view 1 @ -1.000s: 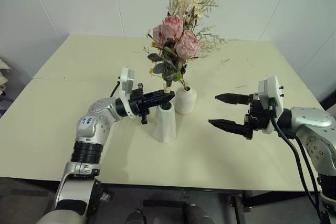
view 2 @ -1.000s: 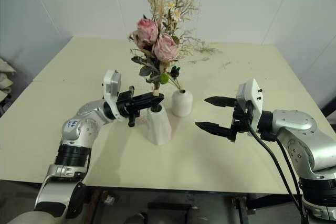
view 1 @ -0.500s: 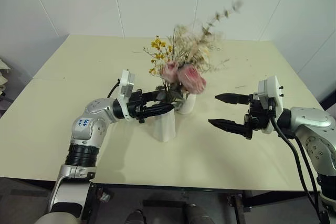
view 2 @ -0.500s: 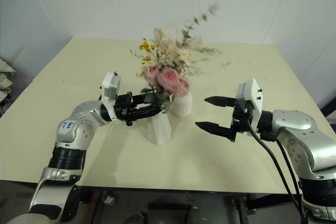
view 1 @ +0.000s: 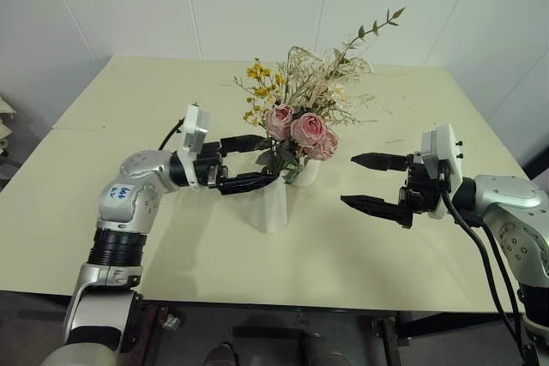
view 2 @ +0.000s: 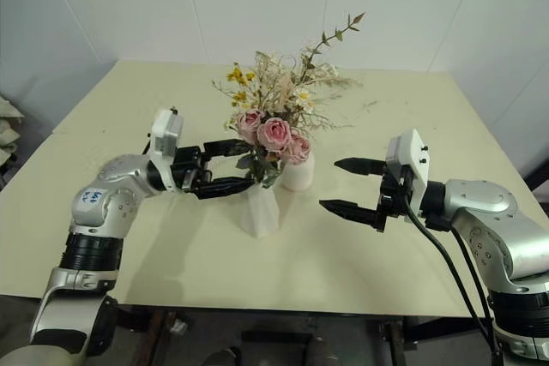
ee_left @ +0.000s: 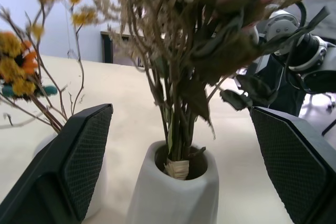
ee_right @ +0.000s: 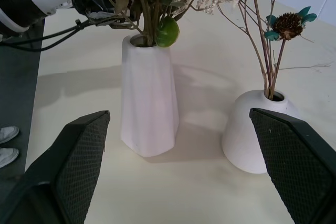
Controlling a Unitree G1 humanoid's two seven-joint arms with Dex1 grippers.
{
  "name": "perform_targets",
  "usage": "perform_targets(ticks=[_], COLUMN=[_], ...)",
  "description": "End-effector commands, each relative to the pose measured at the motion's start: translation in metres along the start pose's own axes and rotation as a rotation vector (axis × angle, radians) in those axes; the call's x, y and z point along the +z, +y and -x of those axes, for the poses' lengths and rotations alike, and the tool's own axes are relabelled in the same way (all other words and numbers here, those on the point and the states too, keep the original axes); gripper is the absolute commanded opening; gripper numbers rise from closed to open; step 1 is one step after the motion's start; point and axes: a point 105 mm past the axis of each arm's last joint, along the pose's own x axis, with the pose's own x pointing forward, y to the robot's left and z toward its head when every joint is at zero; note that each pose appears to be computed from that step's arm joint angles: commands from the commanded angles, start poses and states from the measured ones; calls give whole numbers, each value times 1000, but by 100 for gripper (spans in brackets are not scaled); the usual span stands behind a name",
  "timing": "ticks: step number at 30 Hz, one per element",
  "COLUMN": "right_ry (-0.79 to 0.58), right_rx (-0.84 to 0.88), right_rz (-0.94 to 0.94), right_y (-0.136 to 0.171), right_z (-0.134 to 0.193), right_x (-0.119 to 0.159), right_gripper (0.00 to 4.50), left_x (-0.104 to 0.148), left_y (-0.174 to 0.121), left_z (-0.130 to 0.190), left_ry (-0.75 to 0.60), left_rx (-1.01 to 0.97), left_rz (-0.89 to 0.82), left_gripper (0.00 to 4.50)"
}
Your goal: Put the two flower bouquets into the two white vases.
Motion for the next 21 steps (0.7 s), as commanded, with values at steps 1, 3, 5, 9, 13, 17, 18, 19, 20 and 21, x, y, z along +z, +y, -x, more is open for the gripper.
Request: perform_targets(ticks=[1, 3, 5, 9, 13, 17, 18, 19, 20, 21], right_ry=[5, 18, 32, 63, 101, 117, 116, 115, 116, 116], right_rx=[-16, -22, -29, -56, -83, -98, -94, -88, -82, -79], right_rz=[39, 35, 34, 32, 26, 36, 33, 28, 25, 24], right_y=[-2, -2, -3, -10, -18, -29, -30, -30, -29, -29], right_z=[8, 11, 15, 27, 42, 53, 54, 54, 55, 56], right_x=[7, 5, 4, 5, 5, 7, 8, 8, 9, 9], right_gripper=[450, 450, 450, 450, 450, 450, 450, 450, 450, 450], left_x=[24, 25, 29, 37, 23, 15, 10, 5, 4, 3], left_y=[1, 3, 6, 4, -3, -13, -16, -18, -20, -21], left_z=[18, 30, 39, 74, 126, 147, 153, 160, 166, 170], left_ry=[21, 72, 95, 87, 112, 130, 160, 193, 210, 216], left_rx=[24, 60, 106, 183, 277, 287, 296, 309, 327, 337], left_rz=[-96, -104, -129, -139, -95, -83, -74, -68, -64, -64], left_gripper=[448, 448, 448, 448, 448, 448, 448, 448, 448, 448])
